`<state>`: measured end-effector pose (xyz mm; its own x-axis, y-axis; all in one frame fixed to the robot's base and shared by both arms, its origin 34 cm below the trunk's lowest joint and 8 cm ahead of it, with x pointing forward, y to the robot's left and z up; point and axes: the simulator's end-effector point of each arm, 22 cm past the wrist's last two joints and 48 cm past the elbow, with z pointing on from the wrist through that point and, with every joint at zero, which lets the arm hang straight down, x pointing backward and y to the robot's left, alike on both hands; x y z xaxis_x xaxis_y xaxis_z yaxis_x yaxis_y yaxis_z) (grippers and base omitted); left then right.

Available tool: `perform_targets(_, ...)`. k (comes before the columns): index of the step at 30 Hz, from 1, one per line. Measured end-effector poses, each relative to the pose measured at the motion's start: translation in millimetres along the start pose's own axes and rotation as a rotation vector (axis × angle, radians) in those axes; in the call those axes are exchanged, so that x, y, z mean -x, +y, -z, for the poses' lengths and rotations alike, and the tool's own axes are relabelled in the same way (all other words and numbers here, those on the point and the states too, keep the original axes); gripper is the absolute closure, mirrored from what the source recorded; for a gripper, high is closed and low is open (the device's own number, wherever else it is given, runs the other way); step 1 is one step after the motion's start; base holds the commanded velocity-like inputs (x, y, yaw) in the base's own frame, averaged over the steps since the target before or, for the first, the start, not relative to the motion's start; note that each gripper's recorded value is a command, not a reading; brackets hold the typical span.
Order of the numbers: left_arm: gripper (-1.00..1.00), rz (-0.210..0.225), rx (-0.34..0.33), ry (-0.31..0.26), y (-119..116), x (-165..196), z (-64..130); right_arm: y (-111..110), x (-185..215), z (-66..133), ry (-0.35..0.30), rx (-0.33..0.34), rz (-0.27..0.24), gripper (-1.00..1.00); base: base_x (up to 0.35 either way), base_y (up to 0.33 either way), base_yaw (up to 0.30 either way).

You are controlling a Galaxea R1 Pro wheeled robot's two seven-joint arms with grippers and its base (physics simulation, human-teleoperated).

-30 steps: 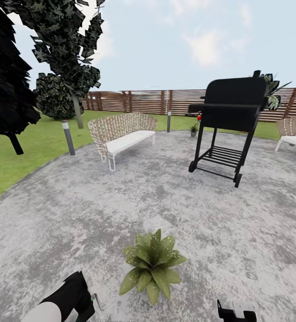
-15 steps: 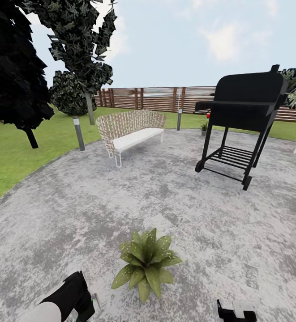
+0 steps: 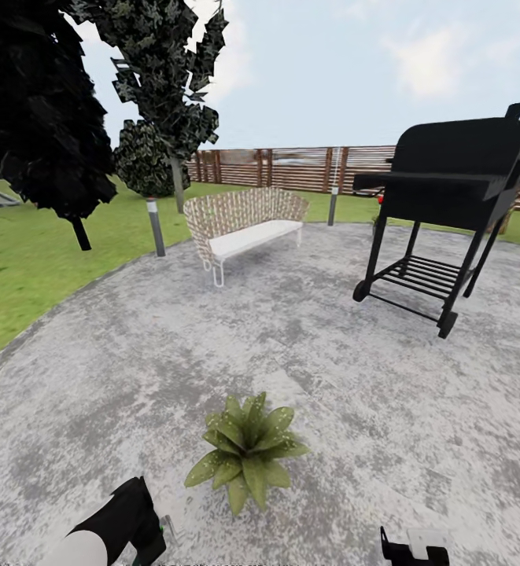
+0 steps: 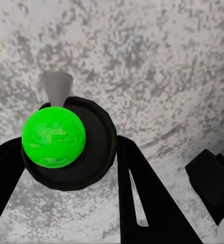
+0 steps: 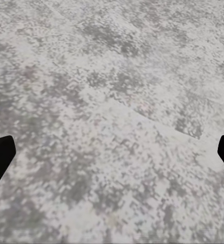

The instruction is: Pick up the pesticide atomizer in the garden and spray insectifuge to fully cover both potted plants in the garden.

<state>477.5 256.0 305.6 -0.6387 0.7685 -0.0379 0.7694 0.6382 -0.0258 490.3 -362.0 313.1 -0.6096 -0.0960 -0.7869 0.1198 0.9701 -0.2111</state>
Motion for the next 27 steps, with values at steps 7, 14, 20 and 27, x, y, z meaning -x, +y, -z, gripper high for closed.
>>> perform_targets(7,1.00,0.001,0.000,-0.001,0.2,0.4,-0.1,0.4,-0.6,0.0,0.001,0.001,0.000,-1.00,-0.001,-0.218,0.012)
perform_targets(14,1.00,0.004,0.004,-0.004,1.9,1.4,1.0,0.5,-0.6,0.0,0.001,0.001,0.000,-1.00,0.000,-0.013,0.054)
perform_targets(20,1.00,0.021,0.003,-0.011,3.6,1.9,2.1,0.5,-0.6,0.0,0.001,0.001,0.000,-1.00,0.000,0.000,0.259)
perform_targets(27,1.00,0.022,0.005,-0.013,4.2,2.3,2.4,0.5,-0.5,0.0,0.001,0.001,0.000,-1.00,0.000,-0.117,0.246)
